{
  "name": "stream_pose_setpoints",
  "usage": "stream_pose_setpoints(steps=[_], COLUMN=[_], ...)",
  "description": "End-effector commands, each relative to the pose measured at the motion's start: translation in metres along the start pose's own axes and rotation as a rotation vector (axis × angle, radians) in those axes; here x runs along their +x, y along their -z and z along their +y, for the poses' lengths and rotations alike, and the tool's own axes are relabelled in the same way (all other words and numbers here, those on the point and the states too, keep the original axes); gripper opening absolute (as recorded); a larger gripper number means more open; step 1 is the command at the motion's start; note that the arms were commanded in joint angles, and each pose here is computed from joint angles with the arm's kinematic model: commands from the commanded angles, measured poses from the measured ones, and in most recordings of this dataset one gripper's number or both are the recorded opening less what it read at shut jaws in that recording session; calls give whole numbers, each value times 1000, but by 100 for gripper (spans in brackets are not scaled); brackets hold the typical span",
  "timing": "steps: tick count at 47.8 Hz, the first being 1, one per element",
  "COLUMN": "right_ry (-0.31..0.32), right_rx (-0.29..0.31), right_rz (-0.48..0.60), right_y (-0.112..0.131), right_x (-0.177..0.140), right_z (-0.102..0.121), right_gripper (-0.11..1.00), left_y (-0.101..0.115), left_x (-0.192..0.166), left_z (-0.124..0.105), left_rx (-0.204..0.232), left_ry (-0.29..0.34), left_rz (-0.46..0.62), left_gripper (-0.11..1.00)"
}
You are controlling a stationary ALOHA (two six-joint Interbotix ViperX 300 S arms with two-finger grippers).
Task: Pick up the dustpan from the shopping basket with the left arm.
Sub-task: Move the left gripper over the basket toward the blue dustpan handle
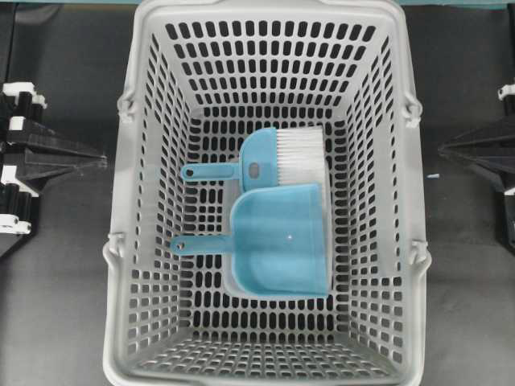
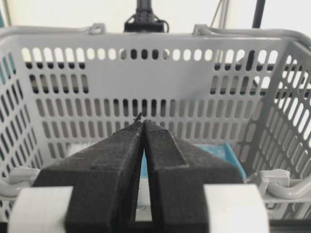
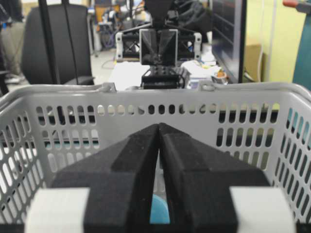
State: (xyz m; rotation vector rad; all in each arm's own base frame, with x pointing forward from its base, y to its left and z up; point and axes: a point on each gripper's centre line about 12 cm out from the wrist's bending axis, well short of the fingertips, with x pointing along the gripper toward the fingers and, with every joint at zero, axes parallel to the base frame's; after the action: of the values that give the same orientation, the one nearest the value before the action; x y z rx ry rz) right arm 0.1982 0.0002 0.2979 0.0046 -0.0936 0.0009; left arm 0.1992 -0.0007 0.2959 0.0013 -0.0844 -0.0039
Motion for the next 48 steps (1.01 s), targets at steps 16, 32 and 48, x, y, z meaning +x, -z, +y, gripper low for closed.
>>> stream_pose_setpoints(steps=[16,32,48], right_ry=[11,10,10], right_rx=[33,29,34], right_rz=[86,212,336], right_y=[0,12,7], right_x=[1,0,12], right_z=[-2,-1,-1], right_gripper=[-1,11,76], left_y=[-59,-69,-53], left_x=[29,91,134], left_z=[0,-4,-23], left_rx=[20,30,55], left_ry=[-2,4,48], left_rz=[300,683,970], left_gripper=[0,0,0])
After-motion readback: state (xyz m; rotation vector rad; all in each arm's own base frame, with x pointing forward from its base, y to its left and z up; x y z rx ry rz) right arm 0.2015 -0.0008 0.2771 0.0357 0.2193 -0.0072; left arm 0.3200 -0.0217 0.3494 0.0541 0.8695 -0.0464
